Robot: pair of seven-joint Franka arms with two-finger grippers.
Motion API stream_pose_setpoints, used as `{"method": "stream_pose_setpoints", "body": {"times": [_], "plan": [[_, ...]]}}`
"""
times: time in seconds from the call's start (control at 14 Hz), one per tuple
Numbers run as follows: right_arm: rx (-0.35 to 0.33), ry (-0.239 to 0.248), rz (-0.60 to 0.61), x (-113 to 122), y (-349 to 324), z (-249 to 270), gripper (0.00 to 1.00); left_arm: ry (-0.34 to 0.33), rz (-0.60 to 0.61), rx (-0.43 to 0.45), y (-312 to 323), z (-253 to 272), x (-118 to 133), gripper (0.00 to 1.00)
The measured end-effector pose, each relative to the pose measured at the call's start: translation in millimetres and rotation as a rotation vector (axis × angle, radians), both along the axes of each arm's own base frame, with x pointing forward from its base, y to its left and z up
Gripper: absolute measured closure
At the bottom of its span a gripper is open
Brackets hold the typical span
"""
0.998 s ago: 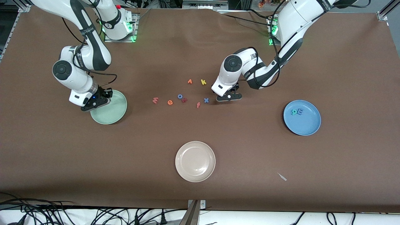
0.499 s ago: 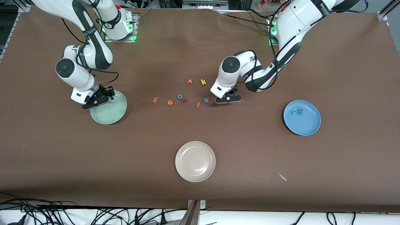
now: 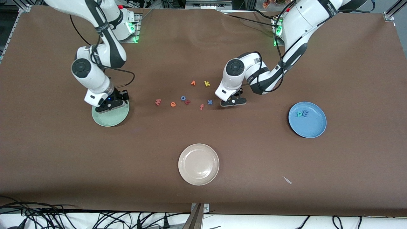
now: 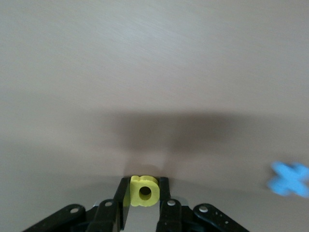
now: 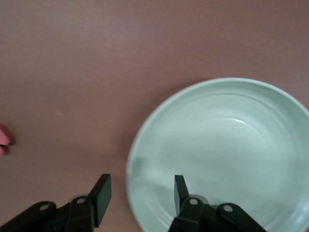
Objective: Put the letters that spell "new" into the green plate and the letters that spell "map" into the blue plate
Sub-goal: 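Move the o to the blue plate while the right gripper grasps the w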
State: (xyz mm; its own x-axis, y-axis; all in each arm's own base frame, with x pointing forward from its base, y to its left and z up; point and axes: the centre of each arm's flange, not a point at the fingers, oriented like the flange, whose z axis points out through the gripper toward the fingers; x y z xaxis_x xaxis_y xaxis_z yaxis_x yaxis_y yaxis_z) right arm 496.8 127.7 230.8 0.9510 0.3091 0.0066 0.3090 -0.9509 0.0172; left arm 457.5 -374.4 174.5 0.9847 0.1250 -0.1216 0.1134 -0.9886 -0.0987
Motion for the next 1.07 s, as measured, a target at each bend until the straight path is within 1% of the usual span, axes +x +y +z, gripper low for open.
{"method": "stream_pose_setpoints", "body": {"times": [0.21, 0.36, 0.43, 0.57, 0.78, 0.93, 1.07], "plan": [[0.003, -0.003, -0.086, -8, 48, 3, 0.39, 0.126, -0.061, 0.069, 49, 14, 40, 0.72], [0.0, 0.0, -0.162, -14, 74, -2, 0.39, 0.219, -0.133, 0.097, 90, 28, 68, 0.72], [-0.004, 0.004, -0.202, -16, 84, -7, 0.39, 0.258, -0.175, 0.097, 114, 35, 82, 0.72], [-0.011, 0.007, -0.283, -18, 94, -19, 0.39, 0.306, -0.242, 0.07, 159, 42, 104, 0.72], [-0.003, -0.004, -0.39, -22, 107, -34, 0.39, 0.378, -0.337, 0.031, 221, 39, 120, 0.72], [0.006, -0.009, -0.434, -26, 118, -40, 0.39, 0.437, -0.415, 0.018, 256, 43, 132, 0.72], [0.011, -0.013, -0.451, -26, 124, -40, 0.39, 0.483, -0.509, -0.01, 292, 48, 144, 0.72]]}}
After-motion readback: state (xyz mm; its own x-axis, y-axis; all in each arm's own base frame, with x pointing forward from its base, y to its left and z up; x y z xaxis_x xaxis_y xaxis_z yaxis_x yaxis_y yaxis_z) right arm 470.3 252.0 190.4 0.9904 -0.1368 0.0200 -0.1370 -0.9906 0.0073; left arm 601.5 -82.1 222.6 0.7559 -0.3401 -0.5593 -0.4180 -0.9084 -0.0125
